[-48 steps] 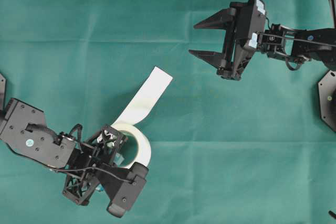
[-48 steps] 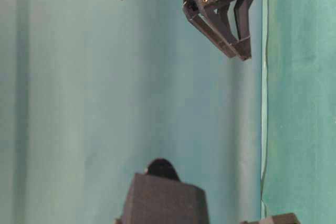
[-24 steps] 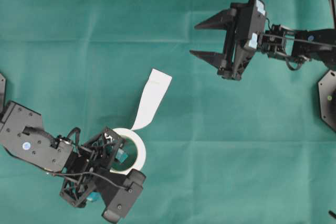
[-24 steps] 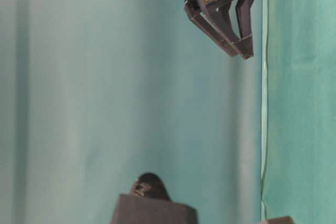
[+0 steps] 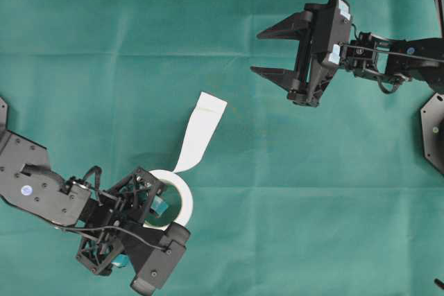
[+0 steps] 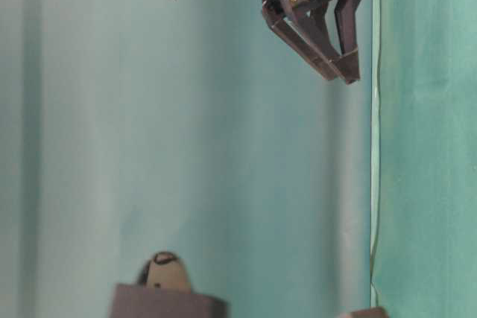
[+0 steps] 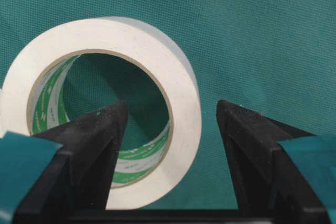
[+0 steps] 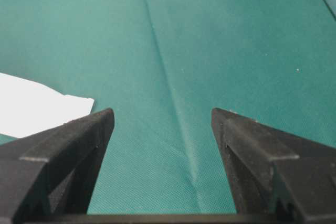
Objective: Peel off the duct tape with your right arm.
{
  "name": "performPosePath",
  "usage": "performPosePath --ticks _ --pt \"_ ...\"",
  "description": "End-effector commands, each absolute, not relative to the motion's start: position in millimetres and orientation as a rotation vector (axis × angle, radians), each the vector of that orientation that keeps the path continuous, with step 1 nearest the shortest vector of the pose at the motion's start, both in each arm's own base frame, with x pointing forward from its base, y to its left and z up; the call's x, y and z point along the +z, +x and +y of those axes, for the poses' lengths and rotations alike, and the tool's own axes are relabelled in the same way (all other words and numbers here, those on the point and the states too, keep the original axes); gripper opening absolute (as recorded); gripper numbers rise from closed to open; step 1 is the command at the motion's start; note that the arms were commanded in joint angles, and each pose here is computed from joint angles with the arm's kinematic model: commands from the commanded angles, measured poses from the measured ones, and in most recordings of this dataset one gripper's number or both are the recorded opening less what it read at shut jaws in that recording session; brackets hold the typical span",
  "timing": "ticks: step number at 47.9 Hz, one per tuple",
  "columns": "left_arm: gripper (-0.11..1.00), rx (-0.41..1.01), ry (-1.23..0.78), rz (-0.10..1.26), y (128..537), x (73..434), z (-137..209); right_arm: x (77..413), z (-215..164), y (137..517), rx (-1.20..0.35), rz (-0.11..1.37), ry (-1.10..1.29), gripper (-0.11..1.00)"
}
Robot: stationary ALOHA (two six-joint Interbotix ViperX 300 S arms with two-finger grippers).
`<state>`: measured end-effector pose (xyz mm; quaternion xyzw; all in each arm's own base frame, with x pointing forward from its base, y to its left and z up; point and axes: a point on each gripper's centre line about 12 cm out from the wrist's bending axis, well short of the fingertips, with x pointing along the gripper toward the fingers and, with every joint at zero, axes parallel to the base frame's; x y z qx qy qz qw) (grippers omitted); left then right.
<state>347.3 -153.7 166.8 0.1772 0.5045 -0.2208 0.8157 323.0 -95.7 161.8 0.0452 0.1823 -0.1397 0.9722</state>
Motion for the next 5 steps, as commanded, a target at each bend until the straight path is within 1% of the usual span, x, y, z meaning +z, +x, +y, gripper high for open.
performPosePath --ticks 1,5 --pt "0.64 -0.462 0.363 0.999 351.7 194.3 -151.6 167.1 -95.5 324.5 -0.280 0.350 0.089 0.42" --pt "0.64 -0.457 0.357 0.981 351.0 201.8 -149.3 169.7 -95.3 323.7 -0.280 0.342 0.087 0.42"
